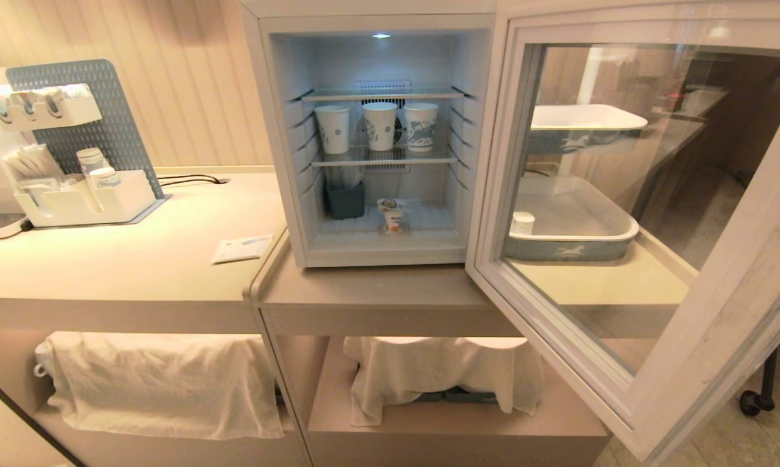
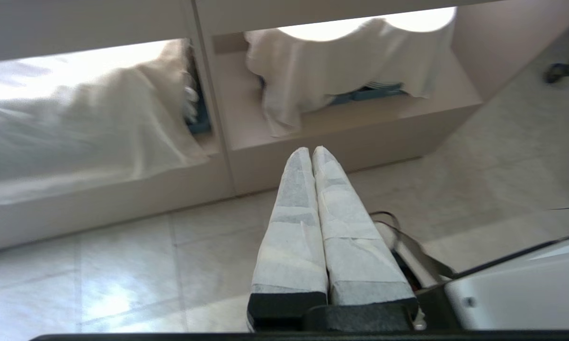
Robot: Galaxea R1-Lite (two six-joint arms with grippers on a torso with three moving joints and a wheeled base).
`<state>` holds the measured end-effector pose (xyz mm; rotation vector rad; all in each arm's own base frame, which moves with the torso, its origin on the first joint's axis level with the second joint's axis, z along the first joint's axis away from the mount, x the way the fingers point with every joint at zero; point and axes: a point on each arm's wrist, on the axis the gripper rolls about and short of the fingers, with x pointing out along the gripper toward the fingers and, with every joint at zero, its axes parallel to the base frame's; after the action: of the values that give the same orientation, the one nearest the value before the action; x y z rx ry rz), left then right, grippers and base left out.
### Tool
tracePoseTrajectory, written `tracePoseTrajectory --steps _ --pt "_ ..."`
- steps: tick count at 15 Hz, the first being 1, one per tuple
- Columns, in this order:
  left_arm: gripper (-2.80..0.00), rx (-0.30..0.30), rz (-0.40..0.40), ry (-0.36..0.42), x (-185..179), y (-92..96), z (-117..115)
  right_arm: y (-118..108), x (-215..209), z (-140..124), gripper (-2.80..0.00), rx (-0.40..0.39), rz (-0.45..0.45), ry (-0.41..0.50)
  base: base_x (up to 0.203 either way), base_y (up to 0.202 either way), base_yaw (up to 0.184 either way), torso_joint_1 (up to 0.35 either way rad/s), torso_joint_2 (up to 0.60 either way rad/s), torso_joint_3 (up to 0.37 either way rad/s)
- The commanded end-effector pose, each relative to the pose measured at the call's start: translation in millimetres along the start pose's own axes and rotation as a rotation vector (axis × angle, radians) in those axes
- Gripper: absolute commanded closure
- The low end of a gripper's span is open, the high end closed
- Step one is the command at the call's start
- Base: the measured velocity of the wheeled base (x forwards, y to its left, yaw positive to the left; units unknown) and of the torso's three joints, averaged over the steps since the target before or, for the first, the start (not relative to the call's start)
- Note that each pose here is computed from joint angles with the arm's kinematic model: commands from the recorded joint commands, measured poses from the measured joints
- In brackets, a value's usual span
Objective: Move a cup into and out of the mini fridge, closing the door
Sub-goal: Take the yoghurt out of the freezer
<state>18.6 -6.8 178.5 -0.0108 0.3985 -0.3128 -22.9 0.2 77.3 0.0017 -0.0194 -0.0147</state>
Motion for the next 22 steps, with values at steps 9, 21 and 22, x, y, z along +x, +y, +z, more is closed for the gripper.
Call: tracePoseTrajectory --steps 9,21,22 --pt "0.0 0.048 0.329 -0.145 -11 -0.9 -71 0 1 -3 0.0 0.0 0.001 0.01 0.0 0.0 0.0 0.0 0.0 0.0" --pt "0.0 0.084 0.322 -0.354 -2 0.4 -110 0 1 -3 0.0 0.0 -0.001 0.01 0.0 0.0 0.0 0.0 0.0 0.0" --pt "0.0 0.093 0.312 -0.389 0 0.8 -110 0 1 -3 0.0 0.0 0.0 0.01 0.0 0.0 0.0 0.0 0.0 0.0"
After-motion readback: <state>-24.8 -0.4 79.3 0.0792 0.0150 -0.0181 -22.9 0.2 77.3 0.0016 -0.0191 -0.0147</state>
